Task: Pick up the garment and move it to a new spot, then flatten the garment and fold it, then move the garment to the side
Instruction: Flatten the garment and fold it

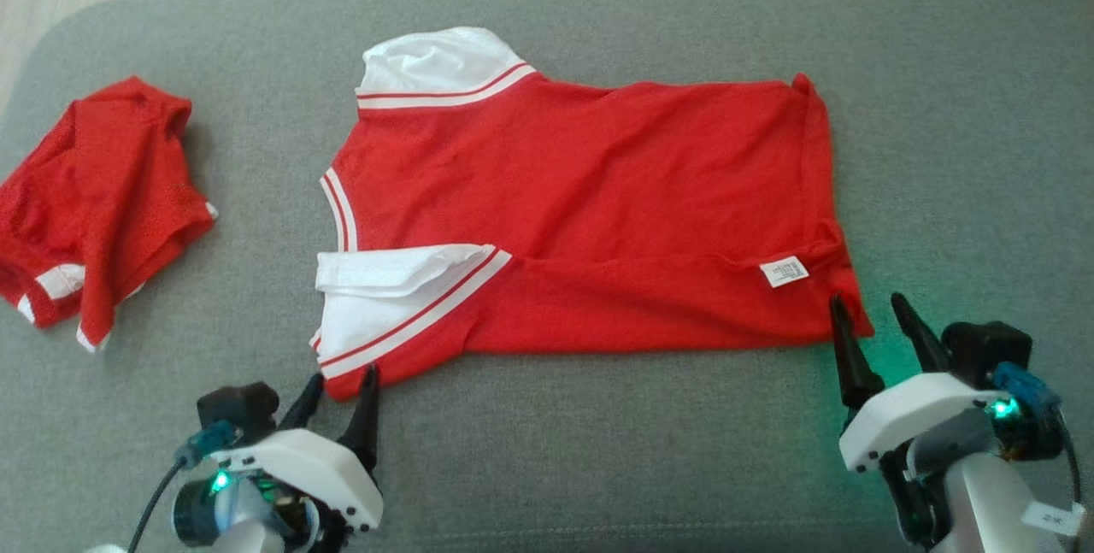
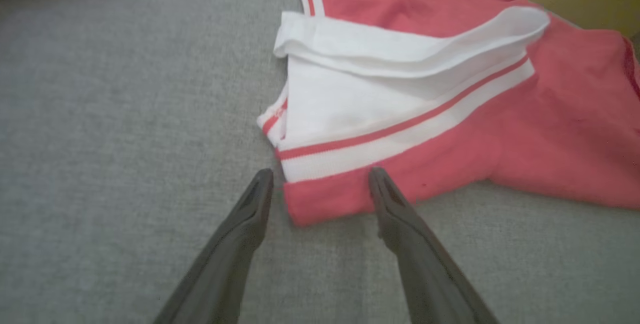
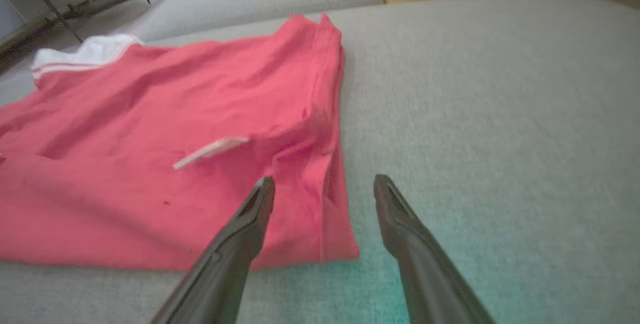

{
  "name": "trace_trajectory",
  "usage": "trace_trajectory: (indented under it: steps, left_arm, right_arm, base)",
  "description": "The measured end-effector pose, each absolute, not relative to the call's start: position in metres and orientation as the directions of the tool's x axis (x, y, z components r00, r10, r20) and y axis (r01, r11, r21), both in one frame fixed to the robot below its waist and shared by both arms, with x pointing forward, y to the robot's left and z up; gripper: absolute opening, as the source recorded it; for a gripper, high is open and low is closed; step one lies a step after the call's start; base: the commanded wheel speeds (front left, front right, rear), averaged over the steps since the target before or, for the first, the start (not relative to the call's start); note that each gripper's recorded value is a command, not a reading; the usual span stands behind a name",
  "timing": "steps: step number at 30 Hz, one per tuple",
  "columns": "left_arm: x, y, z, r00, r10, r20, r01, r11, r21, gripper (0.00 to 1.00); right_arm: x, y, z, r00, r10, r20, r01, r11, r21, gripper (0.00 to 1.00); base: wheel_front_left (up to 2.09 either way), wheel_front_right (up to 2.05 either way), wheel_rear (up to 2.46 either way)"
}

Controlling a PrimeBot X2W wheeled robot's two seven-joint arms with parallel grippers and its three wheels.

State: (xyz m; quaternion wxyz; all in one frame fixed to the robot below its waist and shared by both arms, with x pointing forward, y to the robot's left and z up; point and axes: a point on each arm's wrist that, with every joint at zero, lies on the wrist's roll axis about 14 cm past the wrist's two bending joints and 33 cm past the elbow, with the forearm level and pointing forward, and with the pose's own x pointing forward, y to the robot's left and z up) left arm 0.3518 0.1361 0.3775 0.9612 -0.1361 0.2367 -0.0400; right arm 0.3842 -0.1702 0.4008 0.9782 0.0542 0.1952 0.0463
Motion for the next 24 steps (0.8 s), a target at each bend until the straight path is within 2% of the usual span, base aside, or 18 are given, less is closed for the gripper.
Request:
trace_trajectory:
  steps: [8, 9, 10, 11, 24]
  left_arm:
    - [0.363, 0.135, 0.363, 0.847, -0.164, -0.506, -0.035, 0.932, -0.361, 1.0]
    - [0.364, 0.135, 0.362, 0.844, -0.166, -0.509, -0.039, 0.929, -0.367, 0.8]
    - [0.364, 0.135, 0.362, 0.844, -0.166, -0.509, -0.039, 0.929, -0.367, 0.31]
    - [0.365, 0.134, 0.362, 0.844, -0.172, -0.509, -0.035, 0.928, -0.372, 0.02]
    - [0.366, 0.137, 0.375, 0.874, -0.165, -0.457, -0.019, 0.928, -0.371, 0.0]
  right_arm:
    - [0.38, -0.174, 0.36, 0.849, 0.095, -0.52, -0.03, 0.991, 0.131, 1.0]
    - [0.382, -0.173, 0.358, 0.845, 0.097, -0.526, -0.029, 0.99, 0.135, 0.7]
    - [0.382, -0.173, 0.358, 0.845, 0.097, -0.526, -0.029, 0.99, 0.135, 0.28]
    - [0.384, -0.173, 0.358, 0.845, 0.098, -0.526, -0.029, 0.99, 0.139, 0.0]
    - [0.386, -0.165, 0.366, 0.858, 0.116, -0.501, -0.001, 0.974, 0.225, 0.0]
  base:
    - [0.0, 0.0, 0.0]
    - [0.0, 0.0, 0.0]
    - [0.0, 0.0, 0.0]
    - [0.0, 0.0, 0.0]
    - [0.0, 0.0, 0.0]
